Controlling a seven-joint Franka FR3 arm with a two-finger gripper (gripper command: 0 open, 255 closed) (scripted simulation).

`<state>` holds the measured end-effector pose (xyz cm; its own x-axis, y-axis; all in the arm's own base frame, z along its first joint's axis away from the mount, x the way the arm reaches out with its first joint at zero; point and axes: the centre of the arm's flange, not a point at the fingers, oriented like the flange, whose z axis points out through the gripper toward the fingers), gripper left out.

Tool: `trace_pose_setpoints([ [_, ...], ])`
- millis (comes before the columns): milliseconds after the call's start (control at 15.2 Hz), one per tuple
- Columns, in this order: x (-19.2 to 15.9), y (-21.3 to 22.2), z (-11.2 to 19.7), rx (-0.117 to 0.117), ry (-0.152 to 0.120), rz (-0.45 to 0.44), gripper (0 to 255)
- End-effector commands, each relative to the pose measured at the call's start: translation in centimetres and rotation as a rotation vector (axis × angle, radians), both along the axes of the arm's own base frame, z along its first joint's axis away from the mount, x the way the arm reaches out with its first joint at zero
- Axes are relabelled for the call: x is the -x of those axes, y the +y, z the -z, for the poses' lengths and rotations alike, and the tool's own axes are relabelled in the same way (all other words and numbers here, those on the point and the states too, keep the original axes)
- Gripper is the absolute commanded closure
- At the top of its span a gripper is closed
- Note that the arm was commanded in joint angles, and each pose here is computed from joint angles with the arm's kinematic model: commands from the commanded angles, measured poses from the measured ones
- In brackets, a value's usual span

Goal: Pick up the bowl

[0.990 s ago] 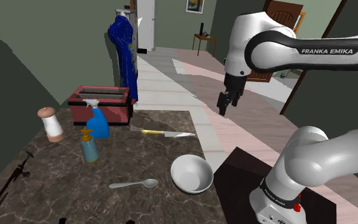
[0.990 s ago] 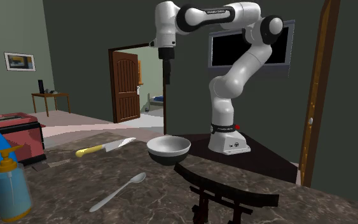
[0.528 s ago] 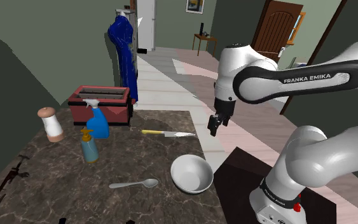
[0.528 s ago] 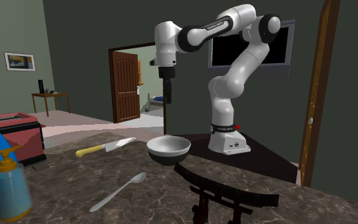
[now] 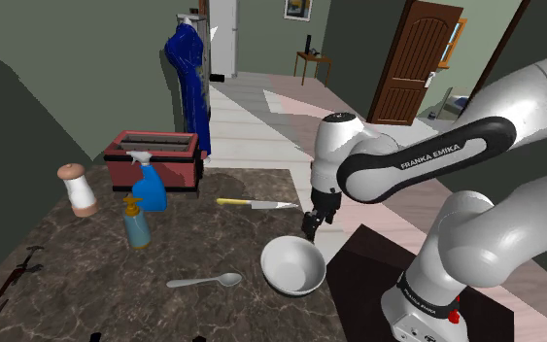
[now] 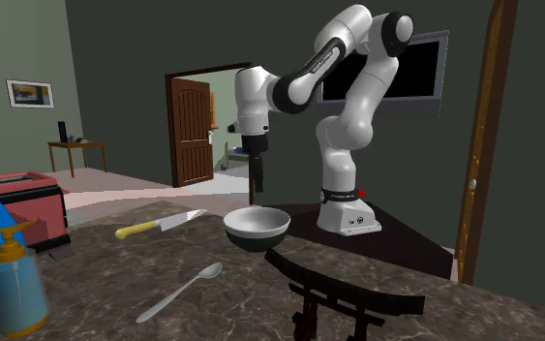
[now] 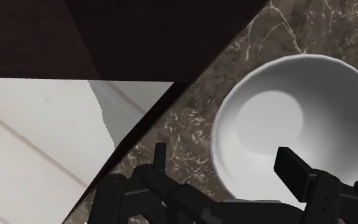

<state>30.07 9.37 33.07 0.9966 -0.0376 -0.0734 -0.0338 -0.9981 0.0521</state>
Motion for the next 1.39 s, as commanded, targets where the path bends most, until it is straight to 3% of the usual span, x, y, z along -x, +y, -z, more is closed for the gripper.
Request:
trace_pose_setpoints([
  [0,-0.3,0.6,1.4,-0.006,0.001,-0.001,0],
  [594,-0.3,0.6,5.4,-0.006,0.001,-0.001,0],
  [660,-0.3,0.6,5.4,-0.006,0.001,-0.002,255],
  [1320,-0.3,0.6,4.9,-0.006,0.001,-0.001,255],
])
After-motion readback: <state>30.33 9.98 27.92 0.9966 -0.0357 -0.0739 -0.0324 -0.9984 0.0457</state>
